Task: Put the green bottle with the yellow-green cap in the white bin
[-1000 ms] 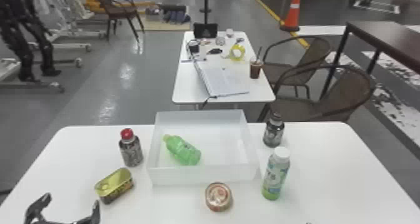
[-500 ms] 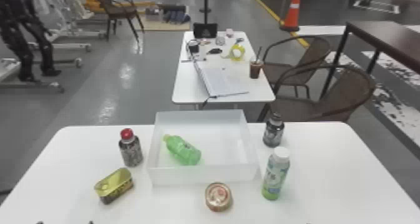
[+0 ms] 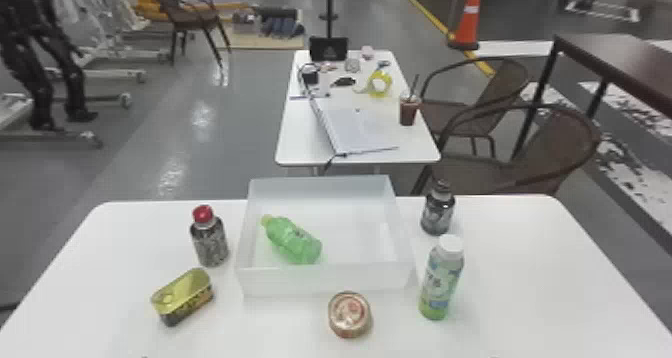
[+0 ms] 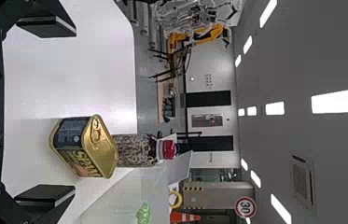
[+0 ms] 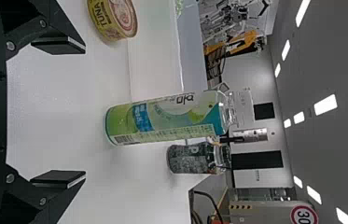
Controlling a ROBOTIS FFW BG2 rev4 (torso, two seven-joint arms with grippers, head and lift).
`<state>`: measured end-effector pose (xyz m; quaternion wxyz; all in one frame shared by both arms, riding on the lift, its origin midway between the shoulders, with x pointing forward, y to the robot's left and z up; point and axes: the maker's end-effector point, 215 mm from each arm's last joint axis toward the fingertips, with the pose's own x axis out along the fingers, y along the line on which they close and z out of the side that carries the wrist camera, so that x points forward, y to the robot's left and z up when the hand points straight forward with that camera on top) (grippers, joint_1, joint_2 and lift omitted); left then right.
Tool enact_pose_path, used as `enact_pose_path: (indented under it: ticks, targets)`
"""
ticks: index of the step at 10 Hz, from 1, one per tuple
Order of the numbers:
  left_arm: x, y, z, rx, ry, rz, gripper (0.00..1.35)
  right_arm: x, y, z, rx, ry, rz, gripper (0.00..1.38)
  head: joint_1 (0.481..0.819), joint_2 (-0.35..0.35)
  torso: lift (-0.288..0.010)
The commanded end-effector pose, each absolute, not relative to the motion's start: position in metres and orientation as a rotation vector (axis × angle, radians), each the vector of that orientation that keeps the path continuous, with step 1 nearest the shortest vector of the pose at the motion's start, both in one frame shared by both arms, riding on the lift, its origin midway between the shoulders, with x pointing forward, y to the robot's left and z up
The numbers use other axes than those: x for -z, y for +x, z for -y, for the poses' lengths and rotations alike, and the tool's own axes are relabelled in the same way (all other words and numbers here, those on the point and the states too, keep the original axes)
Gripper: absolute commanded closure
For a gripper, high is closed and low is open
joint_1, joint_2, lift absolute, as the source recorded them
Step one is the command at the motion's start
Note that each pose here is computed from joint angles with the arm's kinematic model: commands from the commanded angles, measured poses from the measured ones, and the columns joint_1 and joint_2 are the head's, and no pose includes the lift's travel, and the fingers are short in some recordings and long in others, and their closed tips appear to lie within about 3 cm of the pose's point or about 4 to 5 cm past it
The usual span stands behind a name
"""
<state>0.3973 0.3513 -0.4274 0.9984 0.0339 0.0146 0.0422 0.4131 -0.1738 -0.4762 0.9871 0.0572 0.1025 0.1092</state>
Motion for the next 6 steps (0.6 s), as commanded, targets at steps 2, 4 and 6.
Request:
enact_pose_path:
  ticks: [2,4,6]
  targets:
    - [0.4318,0.3955,-0.3514,-0.095,0.038,-0.031,0.12,0.4766,0.4126,0.1737,-0.220,0.115,-0.207,0.32,0.549,0.000,-0.100]
    - [0.4320,0.3961,-0.3497,-0.092,0.037,-0.030,0.12,0.4764,0.4132,0.1736,-0.220,0.113,-0.207,0.32,0.549,0.000,-0.100]
    - [0.4320,0.3973,-0.3481,-0.092,0.030,-0.027,0.12,0.4758,0.4139,0.1736,-0.220,0.113,-0.205,0.32,0.549,0.000,-0.100]
